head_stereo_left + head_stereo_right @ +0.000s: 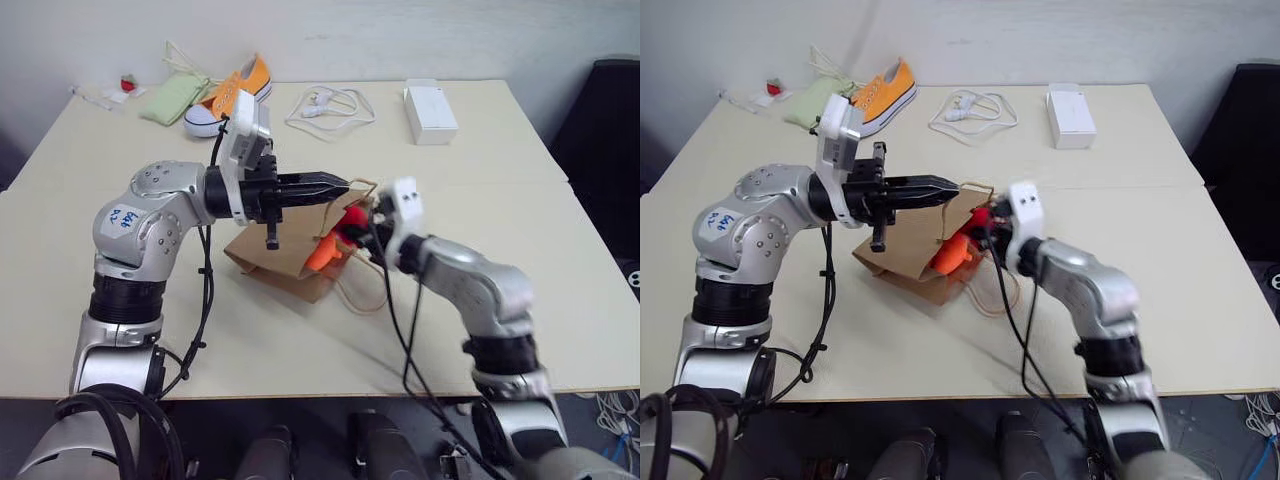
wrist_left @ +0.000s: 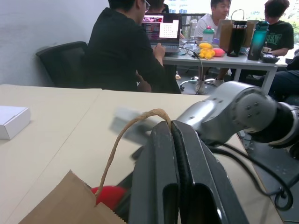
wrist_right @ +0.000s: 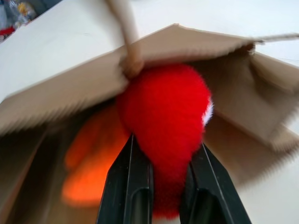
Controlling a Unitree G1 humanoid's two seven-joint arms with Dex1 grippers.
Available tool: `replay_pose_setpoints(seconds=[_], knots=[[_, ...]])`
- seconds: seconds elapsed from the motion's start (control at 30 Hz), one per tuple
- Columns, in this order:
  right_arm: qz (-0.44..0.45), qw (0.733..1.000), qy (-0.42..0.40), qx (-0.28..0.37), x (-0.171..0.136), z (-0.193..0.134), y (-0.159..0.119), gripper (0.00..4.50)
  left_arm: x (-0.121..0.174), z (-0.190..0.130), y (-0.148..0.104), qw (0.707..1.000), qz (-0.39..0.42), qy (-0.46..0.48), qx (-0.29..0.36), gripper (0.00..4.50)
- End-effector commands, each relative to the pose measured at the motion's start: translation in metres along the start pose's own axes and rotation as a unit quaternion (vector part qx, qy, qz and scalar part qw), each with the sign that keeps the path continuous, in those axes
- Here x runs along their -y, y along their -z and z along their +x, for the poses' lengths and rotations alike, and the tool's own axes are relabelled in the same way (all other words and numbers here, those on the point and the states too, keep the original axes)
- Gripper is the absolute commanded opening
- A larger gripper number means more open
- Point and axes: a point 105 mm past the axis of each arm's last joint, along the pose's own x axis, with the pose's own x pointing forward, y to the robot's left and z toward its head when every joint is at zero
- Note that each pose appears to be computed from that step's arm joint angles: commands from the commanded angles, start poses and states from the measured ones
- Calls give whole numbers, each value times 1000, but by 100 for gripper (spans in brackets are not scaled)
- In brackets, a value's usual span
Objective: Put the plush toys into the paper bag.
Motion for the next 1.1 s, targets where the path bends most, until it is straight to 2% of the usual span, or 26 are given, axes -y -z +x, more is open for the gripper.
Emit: replay_pose_setpoints(seconds=[0.03, 0.23, 0.27, 0.3, 0.47, 0.6, 0.63, 0.73, 0.83, 0.9, 1.03, 1.1], knots=[[72, 997, 21, 33, 10, 20, -14, 24, 10, -2, -13, 1000, 22, 11, 10, 0], [99, 995, 20, 17, 1, 46, -4, 24, 11, -6, -11, 1000, 25, -4, 5, 0], [100, 995, 18, 12, 0, 48, 0, 95, 10, -7, -11, 1000, 27, -10, 5, 0], [101, 995, 17, 9, 0, 49, 2, 117, 9, -8, -10, 1000, 27, -14, 5, 0], [102, 994, -27, 18, -10, 41, -4, 288, 1, -10, -9, 999, 29, -34, 5, 0], [62, 997, -43, 25, -11, 12, -13, 425, -3, -9, -8, 999, 30, -40, 7, 0], [54, 997, -44, 23, -10, 1, -13, 447, -3, -9, -8, 999, 31, -41, 8, 0], [46, 998, -41, 4, -4, -47, -4, 447, -8, -12, -9, 998, 31, -45, 10, 0], [47, 998, -12, -36, 7, -100, 20, 447, -15, -19, -13, 998, 22, -56, 18, 0], [54, 997, 9, -58, 12, -120, 33, 447, -18, -22, -17, 998, 15, -58, 25, 0], [126, 989, 42, -67, 19, -136, 58, 447, -21, -24, -23, 997, 5, -62, 43, 0], [166, 983, 53, -52, 23, -129, 61, 447, -20, -23, -22, 997, 8, -58, 40, 0]])
